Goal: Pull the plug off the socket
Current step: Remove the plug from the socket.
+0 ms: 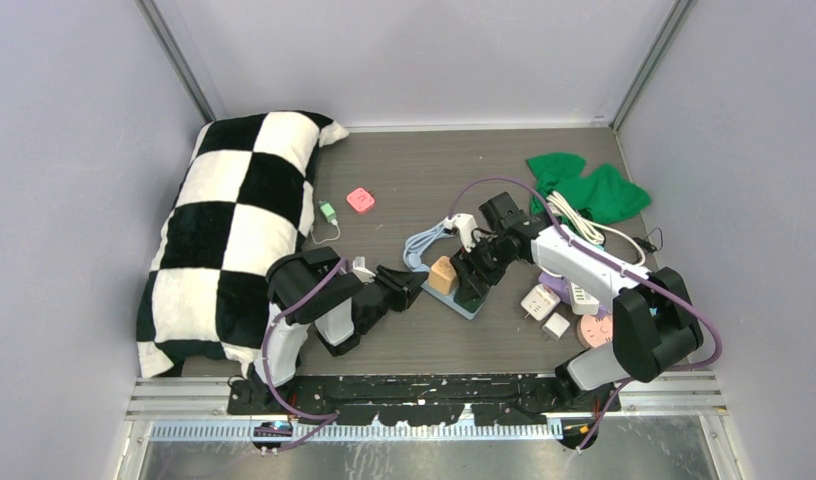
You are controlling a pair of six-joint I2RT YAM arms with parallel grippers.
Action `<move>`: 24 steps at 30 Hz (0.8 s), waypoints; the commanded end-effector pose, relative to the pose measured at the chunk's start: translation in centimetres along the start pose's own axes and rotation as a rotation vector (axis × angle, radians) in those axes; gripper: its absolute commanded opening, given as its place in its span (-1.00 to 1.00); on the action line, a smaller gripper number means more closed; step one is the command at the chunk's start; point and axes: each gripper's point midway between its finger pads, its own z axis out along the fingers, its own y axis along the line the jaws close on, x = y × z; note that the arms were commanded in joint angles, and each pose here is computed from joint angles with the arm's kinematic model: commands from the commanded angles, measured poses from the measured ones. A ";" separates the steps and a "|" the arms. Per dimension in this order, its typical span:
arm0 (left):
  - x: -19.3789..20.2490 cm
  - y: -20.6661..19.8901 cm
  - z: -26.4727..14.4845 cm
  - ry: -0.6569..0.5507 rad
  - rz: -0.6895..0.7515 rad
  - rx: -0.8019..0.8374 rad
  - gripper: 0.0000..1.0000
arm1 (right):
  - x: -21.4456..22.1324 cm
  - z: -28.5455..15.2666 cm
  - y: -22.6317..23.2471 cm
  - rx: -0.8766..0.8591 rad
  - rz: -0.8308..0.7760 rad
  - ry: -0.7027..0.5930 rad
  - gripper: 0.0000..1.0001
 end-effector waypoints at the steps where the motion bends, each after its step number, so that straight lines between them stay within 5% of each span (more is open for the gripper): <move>1: -1.5 2.6 -0.3 -0.062 0.062 -0.082 -1.00 | -1.3 -2.9 5.7 -0.294 -0.031 -0.092 -0.98; 4: -1.7 2.6 -0.5 -0.067 0.064 -0.085 -0.99 | -1.7 -3.2 5.8 -0.298 -0.030 -0.098 -0.98; 10: -1.7 2.7 -0.7 -0.068 0.068 -0.086 -0.99 | -0.1 -2.7 -4.6 0.262 0.007 0.025 -0.98; 12: -1.6 2.7 -0.6 -0.066 0.069 -0.085 -1.00 | -0.4 -2.8 -4.0 0.229 0.012 0.010 -0.98; 20: -1.5 2.5 -0.7 -0.060 0.079 -0.082 -1.00 | -1.2 -3.9 6.8 -0.369 -0.037 -0.101 -0.98; 24: -1.5 2.5 -0.8 -0.062 0.083 -0.082 -0.99 | -0.9 -2.5 1.4 -0.066 0.009 -0.046 -0.98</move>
